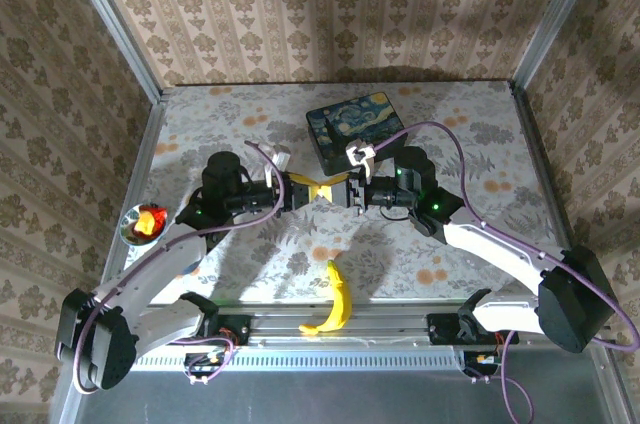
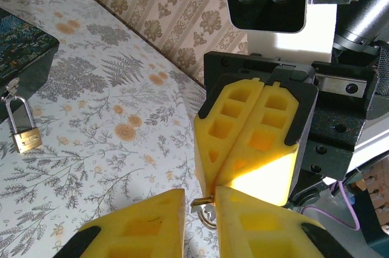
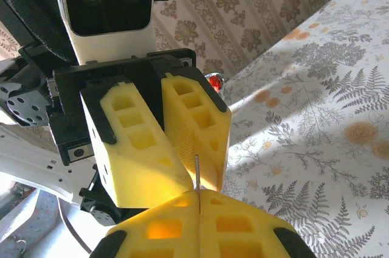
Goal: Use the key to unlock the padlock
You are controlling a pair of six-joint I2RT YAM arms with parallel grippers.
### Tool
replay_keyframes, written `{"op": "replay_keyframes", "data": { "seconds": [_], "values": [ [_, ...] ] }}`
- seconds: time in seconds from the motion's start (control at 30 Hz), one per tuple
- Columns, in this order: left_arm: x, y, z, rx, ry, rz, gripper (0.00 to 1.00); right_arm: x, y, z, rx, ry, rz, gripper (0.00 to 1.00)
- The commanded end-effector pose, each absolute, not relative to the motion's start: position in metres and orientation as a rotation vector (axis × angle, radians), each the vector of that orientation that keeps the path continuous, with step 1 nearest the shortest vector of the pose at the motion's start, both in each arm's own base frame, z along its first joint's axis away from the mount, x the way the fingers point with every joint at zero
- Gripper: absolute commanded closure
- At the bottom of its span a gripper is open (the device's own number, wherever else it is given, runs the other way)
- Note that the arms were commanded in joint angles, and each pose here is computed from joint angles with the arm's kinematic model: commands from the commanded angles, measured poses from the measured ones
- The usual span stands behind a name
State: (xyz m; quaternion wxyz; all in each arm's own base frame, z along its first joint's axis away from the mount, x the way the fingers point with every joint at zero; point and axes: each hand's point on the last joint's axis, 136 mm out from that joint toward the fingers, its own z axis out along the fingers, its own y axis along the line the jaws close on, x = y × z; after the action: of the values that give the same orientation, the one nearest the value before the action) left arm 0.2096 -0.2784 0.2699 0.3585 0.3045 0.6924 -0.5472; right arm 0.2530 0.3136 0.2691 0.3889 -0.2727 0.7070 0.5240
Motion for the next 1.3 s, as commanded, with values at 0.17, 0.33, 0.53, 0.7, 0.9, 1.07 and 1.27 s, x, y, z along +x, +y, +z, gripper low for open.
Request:
{"op": "replay_keyframes", "data": {
  "seconds": [0.17,0.33,0.53,0.7,0.9,1.07,1.27],
  "values": [
    [0.210,-0.279,0.276,0.793,1.746,-1.431,0.75,0.250,0.316,0.268,-0.716,1.787,1.367,1.00],
    [0.211,-0.279,0.280,0.784,1.733,-1.435,0.81,0.250,0.316,0.268,-0.717,1.784,1.368,1.00],
    [0.212,-0.278,0.277,0.775,1.747,-1.435,0.85,0.250,0.316,0.270,-0.714,1.778,1.367,1.00],
    [0.209,-0.278,0.275,0.789,1.753,-1.445,0.94,0.250,0.315,0.272,-0.708,1.772,1.365,1.00],
    [0.210,-0.275,0.276,0.794,1.752,-1.406,1.00,0.252,0.314,0.275,-0.686,1.771,1.358,1.00],
    [0.212,-0.269,0.285,0.785,1.710,-1.318,1.00,0.255,0.307,0.275,-0.637,1.779,1.321,0.78],
    [0.217,-0.259,0.300,0.749,1.667,-1.217,1.00,0.259,0.291,0.270,-0.545,1.796,1.238,0.47]
  ]
}}
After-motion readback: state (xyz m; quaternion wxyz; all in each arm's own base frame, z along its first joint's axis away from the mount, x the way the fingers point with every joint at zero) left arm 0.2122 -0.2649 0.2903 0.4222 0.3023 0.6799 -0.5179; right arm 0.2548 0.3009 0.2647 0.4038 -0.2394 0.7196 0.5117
